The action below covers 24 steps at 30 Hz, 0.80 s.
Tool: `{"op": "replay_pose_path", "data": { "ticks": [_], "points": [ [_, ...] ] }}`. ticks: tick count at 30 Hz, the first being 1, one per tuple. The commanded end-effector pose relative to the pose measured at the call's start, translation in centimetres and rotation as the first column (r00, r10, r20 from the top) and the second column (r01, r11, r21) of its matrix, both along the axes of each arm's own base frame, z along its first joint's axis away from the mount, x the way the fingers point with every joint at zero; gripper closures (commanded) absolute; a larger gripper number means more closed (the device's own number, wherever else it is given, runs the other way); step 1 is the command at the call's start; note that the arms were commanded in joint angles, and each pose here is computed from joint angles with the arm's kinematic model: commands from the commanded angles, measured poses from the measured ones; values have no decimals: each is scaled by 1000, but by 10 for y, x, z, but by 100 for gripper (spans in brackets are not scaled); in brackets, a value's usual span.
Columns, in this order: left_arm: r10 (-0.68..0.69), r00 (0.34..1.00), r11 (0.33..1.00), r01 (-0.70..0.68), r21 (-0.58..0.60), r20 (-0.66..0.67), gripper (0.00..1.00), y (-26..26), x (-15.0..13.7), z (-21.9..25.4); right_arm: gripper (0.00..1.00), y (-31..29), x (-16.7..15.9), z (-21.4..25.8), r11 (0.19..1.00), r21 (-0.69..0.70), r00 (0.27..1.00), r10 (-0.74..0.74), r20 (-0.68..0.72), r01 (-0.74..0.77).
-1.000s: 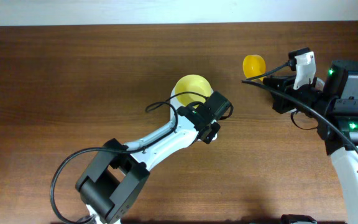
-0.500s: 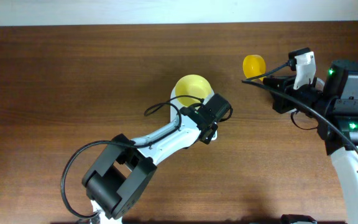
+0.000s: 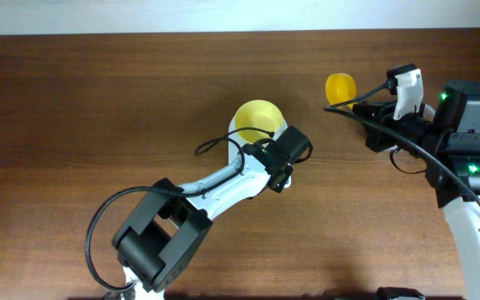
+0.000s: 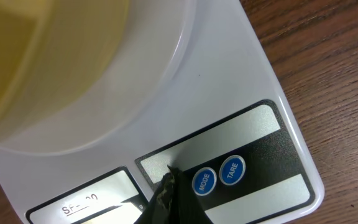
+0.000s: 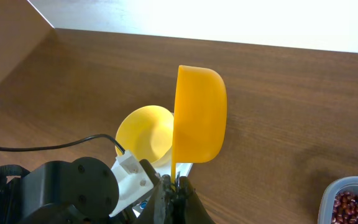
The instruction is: Scoop item into bowl and weigh 50g on scale
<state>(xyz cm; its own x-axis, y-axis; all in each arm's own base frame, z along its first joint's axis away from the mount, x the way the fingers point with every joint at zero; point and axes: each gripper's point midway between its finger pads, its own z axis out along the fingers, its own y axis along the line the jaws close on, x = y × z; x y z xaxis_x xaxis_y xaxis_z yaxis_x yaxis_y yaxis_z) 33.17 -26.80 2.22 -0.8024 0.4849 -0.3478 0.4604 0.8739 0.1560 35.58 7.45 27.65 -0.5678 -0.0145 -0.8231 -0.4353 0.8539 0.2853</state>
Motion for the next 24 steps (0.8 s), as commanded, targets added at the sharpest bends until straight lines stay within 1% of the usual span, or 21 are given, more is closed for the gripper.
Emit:
{"op": "replay_pose_path", "data": {
  "ticks": [1, 15, 19, 20, 22, 24],
  "points": [
    [14, 1000, 1000, -14, 9, 9, 100, 0, 4, -2, 96, -2, 0, 11, 1000, -14, 999, -5, 38, 6],
    [15, 1000, 1000, -15, 21, -4, 100, 6, -1, -10, 96, -2, 0, 11, 1000, -14, 999, -5, 38, 6],
    [23, 1000, 998, -24, 60, 9, 100, 14, -1, -8, 96, -2, 0, 11, 1000, -14, 999, -5, 38, 6],
    [26, 1000, 998, -26, 62, 13, 100, 15, -1, -3, 96, -2, 0, 12, 1000, -14, 999, -5, 39, 6],
    [27, 998, 999, -28, 23, 53, 100, 12, 3, 28, 96, -2, 0, 12, 1000, -14, 999, -5, 39, 6],
    [35, 990, 998, -27, -62, 135, 100, 8, 7, 76, 96, -2, 0, 12, 1000, -14, 999, -6, 38, 6]
  ]
}}
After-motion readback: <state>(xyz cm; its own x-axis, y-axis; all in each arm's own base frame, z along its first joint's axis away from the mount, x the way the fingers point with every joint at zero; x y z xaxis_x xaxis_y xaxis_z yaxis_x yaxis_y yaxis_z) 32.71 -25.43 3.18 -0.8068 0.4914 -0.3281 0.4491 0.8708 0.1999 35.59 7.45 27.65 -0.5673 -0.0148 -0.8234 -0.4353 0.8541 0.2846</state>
